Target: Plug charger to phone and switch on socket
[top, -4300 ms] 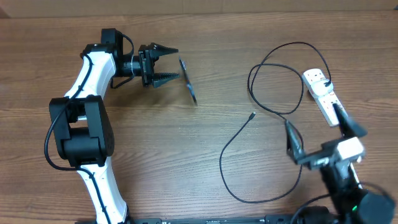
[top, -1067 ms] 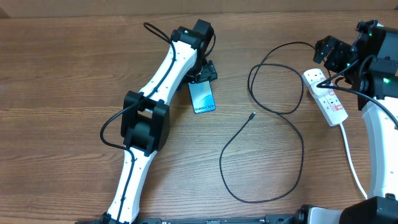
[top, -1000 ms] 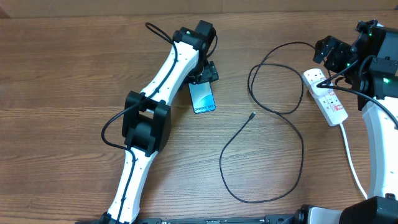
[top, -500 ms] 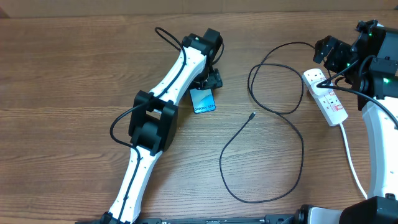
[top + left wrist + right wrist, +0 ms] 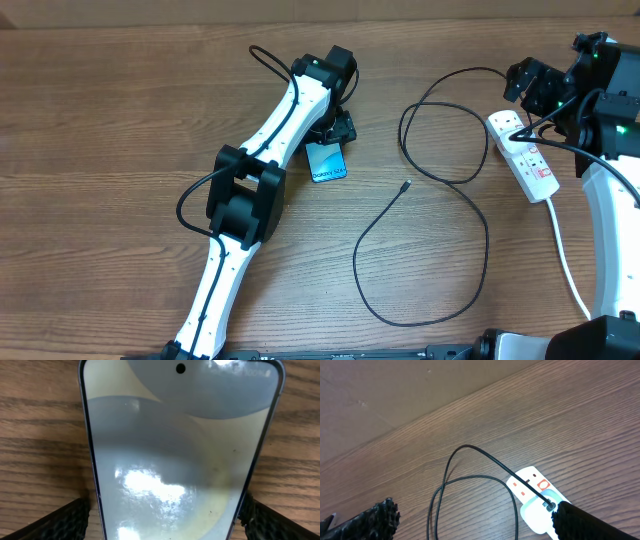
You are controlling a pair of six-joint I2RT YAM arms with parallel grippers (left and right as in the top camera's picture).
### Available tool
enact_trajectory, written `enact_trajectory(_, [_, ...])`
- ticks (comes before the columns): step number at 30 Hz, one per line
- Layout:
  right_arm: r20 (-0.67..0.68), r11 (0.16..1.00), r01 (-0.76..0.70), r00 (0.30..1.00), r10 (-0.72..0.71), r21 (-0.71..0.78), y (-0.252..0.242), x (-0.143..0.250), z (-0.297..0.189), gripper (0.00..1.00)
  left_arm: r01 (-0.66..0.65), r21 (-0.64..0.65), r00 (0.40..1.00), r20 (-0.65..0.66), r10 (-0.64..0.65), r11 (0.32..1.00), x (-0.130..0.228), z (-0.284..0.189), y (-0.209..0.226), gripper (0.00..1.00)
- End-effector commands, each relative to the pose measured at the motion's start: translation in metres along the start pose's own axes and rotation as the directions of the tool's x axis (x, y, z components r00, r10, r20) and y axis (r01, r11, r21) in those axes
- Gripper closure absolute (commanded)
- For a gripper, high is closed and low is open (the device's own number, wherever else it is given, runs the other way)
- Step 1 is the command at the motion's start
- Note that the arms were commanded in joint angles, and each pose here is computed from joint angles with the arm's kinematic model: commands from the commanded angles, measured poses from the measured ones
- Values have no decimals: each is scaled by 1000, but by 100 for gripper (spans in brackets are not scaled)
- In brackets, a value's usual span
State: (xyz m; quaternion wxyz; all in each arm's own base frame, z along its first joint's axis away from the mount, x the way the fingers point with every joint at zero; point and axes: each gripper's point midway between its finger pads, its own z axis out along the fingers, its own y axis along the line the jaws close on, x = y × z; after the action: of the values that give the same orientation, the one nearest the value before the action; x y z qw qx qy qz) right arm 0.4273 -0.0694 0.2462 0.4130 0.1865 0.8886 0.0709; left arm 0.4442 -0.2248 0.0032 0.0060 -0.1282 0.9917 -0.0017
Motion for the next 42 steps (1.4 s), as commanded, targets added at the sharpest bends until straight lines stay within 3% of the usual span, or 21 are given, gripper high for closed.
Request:
enact_trajectory(1, [33,1000,-5,999,5,2,1,-12,-6,0,-3,-68,998,-57,-1,998,7,33,15,6])
enact_trajectory(21, [33,1000,-5,999,5,2,1,-12,-6,0,-28,-99,993,-118,16,995,18,56,33,15])
enact_trajectory(27, [33,1000,-5,999,5,2,1,-12,-6,0,-30,-94,993,-112,20,995,17,56,32,28])
enact_trajectory(42, [33,1000,-5,999,5,2,1,-12,-6,0,-3,-78,993,-116,-6,997,10,56,38,28])
